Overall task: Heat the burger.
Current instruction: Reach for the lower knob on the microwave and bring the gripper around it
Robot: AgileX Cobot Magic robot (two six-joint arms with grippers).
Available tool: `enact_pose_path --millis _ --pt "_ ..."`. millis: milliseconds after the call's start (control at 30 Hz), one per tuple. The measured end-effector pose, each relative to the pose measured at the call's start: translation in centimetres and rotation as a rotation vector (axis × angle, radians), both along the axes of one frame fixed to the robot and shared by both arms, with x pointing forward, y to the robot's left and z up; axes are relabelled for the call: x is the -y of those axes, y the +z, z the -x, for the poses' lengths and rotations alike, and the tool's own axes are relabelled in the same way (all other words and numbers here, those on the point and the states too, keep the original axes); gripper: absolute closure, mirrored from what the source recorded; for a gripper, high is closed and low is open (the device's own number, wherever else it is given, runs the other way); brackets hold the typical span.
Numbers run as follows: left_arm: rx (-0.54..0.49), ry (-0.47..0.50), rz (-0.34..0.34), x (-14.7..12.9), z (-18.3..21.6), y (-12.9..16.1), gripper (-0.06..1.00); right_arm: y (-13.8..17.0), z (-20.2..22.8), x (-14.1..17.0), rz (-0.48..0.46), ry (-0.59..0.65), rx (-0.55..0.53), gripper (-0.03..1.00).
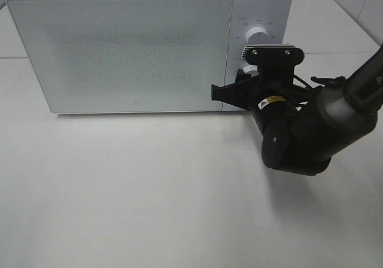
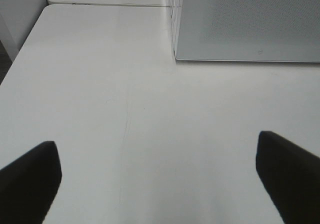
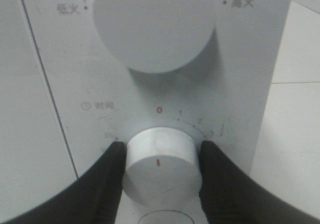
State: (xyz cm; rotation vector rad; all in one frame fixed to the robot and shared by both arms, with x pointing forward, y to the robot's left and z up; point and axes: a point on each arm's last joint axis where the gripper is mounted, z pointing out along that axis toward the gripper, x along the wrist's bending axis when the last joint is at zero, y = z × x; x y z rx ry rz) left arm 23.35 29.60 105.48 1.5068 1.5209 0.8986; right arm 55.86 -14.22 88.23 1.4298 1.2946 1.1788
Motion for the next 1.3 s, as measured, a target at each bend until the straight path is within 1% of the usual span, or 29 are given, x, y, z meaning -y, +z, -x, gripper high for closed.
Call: enact_pose_path --millis 267,300,333,367,433,467,500,567,600,633,667,700,733,767,800,833,867,900,933,1000,1033,1067,1100,1133,1167,1200,1233,1267,1300 --pt "0.0 0.0 0.0 0.0 0.0 0.0 -0.03 -0.11 -0.04 -0.01 -0.133 -0.02 0.002 0.54" --pt "0.0 0.0 0.0 0.0 0.0 0.0 -0.03 -0.12 -0.01 -0.02 -0.184 -0.023 0.004 0.54" --pt "0.0 0.0 0.0 0.0 0.0 0.0 -0.03 -0.12 -0.01 -0.02 -0.184 -0.023 0.004 0.54" --pt "0.0 0.0 0.0 0.0 0.0 0.0 -0.03 -0.15 0.05 -0.07 -0.248 -0.021 0.002 0.54" --pt "0.0 0.0 0.0 0.0 0.0 0.0 -0.03 -0.15 0.03 -0.06 -0.278 -0.025 0.002 0.54" --pt "0.0 0.0 0.0 0.0 0.0 0.0 -0.03 -0.17 0.05 -0.04 -0.35 -0.03 0.0 0.54" --pt "0.0 0.0 0.0 0.0 0.0 0.0 -0.03 -0.17 0.05 -0.04 -0.35 -0.03 0.0 0.54" --pt "0.0 0.0 0.0 0.0 0.0 0.0 -0.03 -0.18 0.04 0.04 -0.492 -0.05 0.002 0.54" --pt "0.0 0.0 0.0 0.0 0.0 0.0 -0.03 -0.18 0.04 0.04 -0.492 -0.05 0.002 0.54" --pt "0.0 0.0 0.0 0.0 0.0 0.0 -0.03 -0.18 0.06 0.01 -0.584 -0.059 -0.001 0.54" --pt "0.0 0.0 0.0 0.0 0.0 0.0 -0.03 -0.18 0.06 0.01 -0.584 -0.059 -0.001 0.54" --pt "0.0 0.0 0.0 0.0 0.0 0.0 -0.03 -0.23 0.12 0.01 -0.634 -0.065 -0.005 0.54" --pt "0.0 0.0 0.0 0.0 0.0 0.0 -0.03 -0.23 0.13 0.02 -0.727 -0.08 -0.008 0.54" --pt "0.0 0.0 0.0 0.0 0.0 0.0 -0.03 -0.23 0.13 0.02 -0.727 -0.08 -0.008 0.54" --pt "0.0 0.0 0.0 0.0 0.0 0.0 -0.03 -0.29 0.16 0.05 -0.819 -0.096 -0.013 0.54" --pt "0.0 0.0 0.0 0.0 0.0 0.0 -0.03 -0.29 0.16 0.05 -0.819 -0.096 -0.013 0.54" --pt "0.0 0.0 0.0 0.0 0.0 0.0 -0.03 -0.29 0.16 0.02 -0.873 -0.104 -0.016 0.54" --pt "0.0 0.0 0.0 0.0 0.0 0.0 -0.03 -0.29 0.18 0.03 -0.986 -0.125 -0.02 0.54" --pt "0.0 0.0 0.0 0.0 0.0 0.0 -0.03 -0.29 0.18 0.03 -0.986 -0.125 -0.02 0.54" --pt "0.0 0.0 0.0 0.0 0.0 0.0 -0.03 -0.29 0.2 -0.01 -1.141 -0.15 -0.028 0.53" --pt "0.0 0.0 0.0 0.0 0.0 0.0 -0.03 -0.29 0.2 -0.01 -1.141 -0.15 -0.028 0.53" --pt "0.0 0.0 0.0 0.0 0.0 0.0 -0.03 -0.28 0.2 -0.02 -1.24 -0.169 -0.031 0.53" --pt "0.0 0.0 0.0 0.0 0.0 0.0 -0.03 -0.28 0.2 -0.03 -1.291 -0.179 -0.034 0.53" --pt "0.0 0.0 0.0 0.0 0.0 0.0 -0.03 -0.28 0.2 -0.03 -1.291 -0.179 -0.034 0.53" --pt "0.0 0.0 0.0 0.0 0.0 0.0 -0.03 -0.28 0.2 -0.03 -1.394 -0.2 -0.038 0.53" --pt "0.0 0.0 0.0 0.0 0.0 0.0 -0.03 -0.27 0.2 -0.03 -1.442 -0.209 -0.039 0.53" --pt "0.0 0.0 0.0 0.0 0.0 0.0 -0.03 -0.27 0.2 -0.03 -1.442 -0.209 -0.039 0.53" --pt "0.0 0.0 0.0 0.0 0.0 0.0 -0.03 -0.26 0.19 -0.02 -1.519 -0.225 -0.041 0.53" --pt "0.0 0.0 0.0 0.0 0.0 0.0 -0.03 -0.26 0.19 -0.02 -1.519 -0.225 -0.041 0.53"
